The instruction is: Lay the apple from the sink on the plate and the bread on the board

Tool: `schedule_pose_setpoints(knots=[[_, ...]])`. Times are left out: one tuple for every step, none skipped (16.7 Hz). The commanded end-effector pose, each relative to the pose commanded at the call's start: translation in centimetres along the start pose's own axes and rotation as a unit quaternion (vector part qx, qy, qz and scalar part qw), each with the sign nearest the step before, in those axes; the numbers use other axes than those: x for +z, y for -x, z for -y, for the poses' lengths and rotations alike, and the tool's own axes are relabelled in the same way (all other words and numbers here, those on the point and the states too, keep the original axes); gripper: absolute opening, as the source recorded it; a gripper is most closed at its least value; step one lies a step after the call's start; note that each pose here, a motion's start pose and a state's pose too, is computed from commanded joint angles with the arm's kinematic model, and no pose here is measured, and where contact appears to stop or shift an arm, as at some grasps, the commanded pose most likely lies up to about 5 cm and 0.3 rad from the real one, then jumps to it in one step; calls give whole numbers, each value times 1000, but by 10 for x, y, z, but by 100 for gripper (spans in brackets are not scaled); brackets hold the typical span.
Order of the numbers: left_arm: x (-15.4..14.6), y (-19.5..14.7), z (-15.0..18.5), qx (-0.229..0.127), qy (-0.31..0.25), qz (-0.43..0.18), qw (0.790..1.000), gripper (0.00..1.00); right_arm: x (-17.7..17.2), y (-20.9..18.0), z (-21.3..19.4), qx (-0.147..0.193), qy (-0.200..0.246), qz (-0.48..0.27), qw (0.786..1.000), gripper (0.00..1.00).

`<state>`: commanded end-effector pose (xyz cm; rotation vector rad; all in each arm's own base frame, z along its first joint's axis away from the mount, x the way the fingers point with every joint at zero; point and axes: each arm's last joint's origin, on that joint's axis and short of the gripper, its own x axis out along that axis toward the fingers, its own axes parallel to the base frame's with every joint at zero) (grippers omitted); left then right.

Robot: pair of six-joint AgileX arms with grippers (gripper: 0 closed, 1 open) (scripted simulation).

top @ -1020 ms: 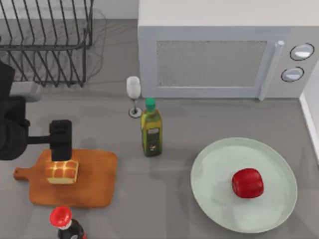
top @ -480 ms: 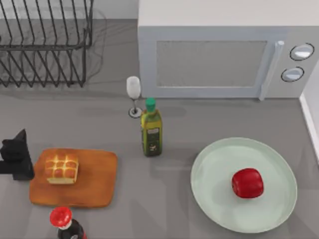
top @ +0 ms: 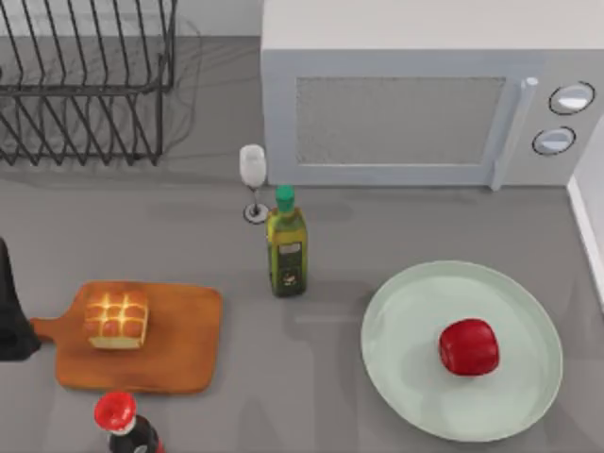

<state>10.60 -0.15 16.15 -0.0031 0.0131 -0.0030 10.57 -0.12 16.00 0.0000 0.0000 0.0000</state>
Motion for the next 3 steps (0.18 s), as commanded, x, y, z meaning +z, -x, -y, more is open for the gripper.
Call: schedule_pose_setpoints(knots=[[-1, 0, 0, 1, -1, 5, 1000, 100, 0, 0, 0, 0, 0, 0, 1000, 100], [-2, 0, 0, 1, -2, 7, 1000, 100, 0, 0, 0, 0, 0, 0, 1000, 100], [-2, 0, 0, 1, -2, 7, 1000, 100, 0, 0, 0, 0, 0, 0, 1000, 100]])
